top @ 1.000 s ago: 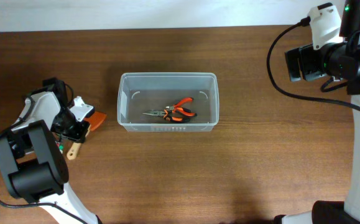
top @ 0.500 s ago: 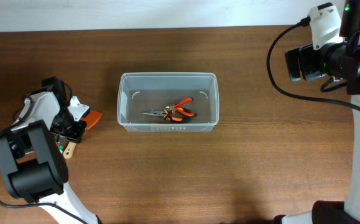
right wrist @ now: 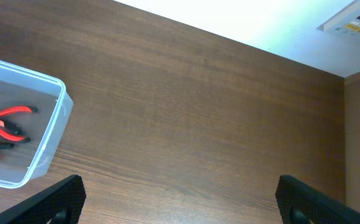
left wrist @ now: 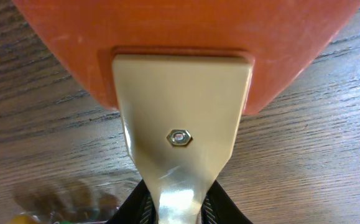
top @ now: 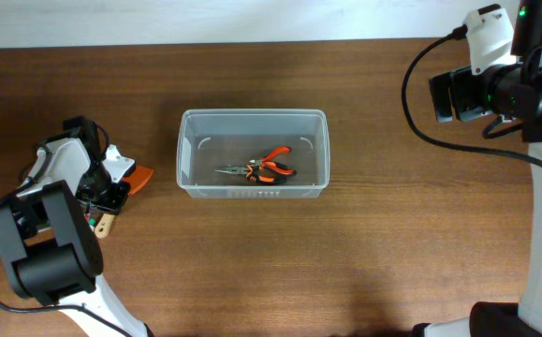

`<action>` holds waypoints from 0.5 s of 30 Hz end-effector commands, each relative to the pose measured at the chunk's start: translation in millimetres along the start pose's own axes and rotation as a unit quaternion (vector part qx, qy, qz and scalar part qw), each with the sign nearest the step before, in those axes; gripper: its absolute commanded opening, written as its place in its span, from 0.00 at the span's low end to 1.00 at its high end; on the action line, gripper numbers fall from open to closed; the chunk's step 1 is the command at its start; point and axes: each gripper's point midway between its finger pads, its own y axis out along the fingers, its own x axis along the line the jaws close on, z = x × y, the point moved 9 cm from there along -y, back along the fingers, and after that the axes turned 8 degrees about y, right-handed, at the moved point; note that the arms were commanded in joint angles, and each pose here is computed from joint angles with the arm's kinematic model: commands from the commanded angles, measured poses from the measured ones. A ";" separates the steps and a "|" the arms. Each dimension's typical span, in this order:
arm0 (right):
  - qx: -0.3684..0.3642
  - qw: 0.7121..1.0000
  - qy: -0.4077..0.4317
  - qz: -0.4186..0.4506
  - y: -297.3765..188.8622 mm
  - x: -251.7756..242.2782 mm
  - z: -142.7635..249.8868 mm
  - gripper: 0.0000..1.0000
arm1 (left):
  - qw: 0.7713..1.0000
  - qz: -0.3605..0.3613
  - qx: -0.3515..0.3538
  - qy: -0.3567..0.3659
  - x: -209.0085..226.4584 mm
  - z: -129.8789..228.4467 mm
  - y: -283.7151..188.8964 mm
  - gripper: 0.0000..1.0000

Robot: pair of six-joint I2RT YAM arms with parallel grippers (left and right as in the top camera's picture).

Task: Pack container
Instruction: 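Lift the scraper and carry it into the container with left gripper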

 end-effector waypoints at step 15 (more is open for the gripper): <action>0.004 1.000 0.007 0.007 1.6 -2.7 0.9 0.98 | 0.997 -0.038 -0.072 0.008 -6.1 -30.1 -122.8 0.02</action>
